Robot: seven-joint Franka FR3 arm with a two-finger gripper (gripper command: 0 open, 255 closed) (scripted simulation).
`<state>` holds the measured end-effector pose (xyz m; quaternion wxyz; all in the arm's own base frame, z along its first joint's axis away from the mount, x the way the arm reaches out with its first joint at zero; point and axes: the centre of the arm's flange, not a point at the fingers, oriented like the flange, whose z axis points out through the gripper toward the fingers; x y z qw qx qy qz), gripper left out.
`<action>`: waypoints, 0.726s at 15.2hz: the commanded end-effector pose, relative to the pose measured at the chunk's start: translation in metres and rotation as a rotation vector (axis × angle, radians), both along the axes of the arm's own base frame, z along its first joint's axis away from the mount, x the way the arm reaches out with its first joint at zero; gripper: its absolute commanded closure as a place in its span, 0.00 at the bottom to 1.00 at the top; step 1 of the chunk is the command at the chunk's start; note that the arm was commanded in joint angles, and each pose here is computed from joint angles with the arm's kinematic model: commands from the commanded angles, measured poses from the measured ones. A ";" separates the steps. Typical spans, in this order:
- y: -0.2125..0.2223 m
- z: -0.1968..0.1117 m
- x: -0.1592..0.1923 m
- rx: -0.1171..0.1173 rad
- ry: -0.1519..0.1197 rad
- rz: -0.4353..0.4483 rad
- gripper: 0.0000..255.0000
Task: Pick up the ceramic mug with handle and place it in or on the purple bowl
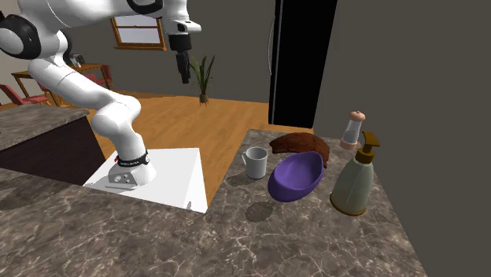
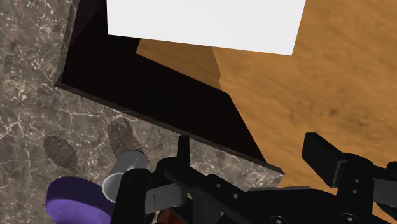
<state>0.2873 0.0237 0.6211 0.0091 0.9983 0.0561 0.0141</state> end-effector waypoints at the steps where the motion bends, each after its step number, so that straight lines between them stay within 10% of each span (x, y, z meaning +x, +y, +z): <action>1: 0.000 0.000 0.000 0.000 0.000 0.000 0.00; 11: -0.074 -0.074 0.082 0.029 -0.013 0.001 0.00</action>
